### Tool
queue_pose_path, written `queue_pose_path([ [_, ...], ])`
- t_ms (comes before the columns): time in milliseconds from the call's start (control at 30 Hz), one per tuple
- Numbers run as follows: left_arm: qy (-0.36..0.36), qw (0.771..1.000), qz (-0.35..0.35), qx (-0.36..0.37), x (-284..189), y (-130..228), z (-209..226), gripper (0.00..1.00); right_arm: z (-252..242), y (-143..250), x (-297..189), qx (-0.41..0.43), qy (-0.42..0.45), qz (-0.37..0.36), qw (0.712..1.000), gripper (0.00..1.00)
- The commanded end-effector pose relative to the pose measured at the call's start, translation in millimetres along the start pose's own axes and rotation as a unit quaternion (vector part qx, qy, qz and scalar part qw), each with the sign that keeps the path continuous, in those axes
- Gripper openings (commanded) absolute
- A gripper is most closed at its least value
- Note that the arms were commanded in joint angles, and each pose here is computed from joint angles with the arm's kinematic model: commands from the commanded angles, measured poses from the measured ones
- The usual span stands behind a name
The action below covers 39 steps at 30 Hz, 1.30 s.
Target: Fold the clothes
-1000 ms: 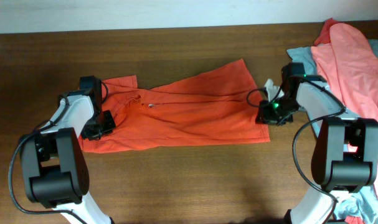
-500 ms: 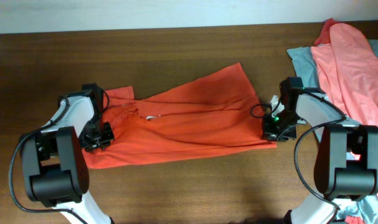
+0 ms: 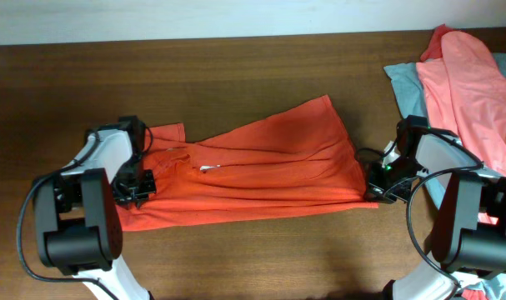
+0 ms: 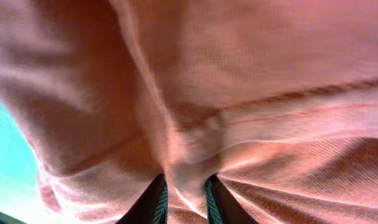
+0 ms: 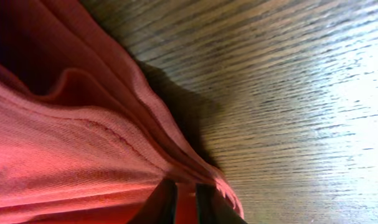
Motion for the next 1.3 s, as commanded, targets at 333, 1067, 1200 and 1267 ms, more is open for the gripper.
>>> queue_pose_path([
  [333,-0.02,0.997,-0.027,0.069,11.1,-0.5,-33.7,0.15,-10.8,-0.8,-10.3,-0.03,0.002,-0.036,0.999,0.23],
  [1067,0.126,0.954,-0.268,-0.043,-103.1,-32.9,-13.8,0.82,121.9,-72.0,-56.3,-0.315,-0.085,-0.233,0.916,0.3],
  [1200,0.158,0.948,-0.269,-0.056,-103.3,-38.8,-8.7,0.81,116.7,-80.8,-27.1,-0.308,-0.081,-0.204,0.926,0.3],
  [1267,0.166,0.948,-0.264,-0.061,-101.8,-39.2,-5.1,0.82,111.6,-82.9,-12.8,-0.302,-0.074,-0.186,0.932,0.29],
])
Point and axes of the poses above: each gripper's point midway between its finger pads, its own x axis out along the fingers, its own z axis along the line the jaws close on, y = z × x, the point moved 5 cm from there along -x, back along the fingers, and after that the axes turned 2 degrees about -x, right-handed, at the moved point
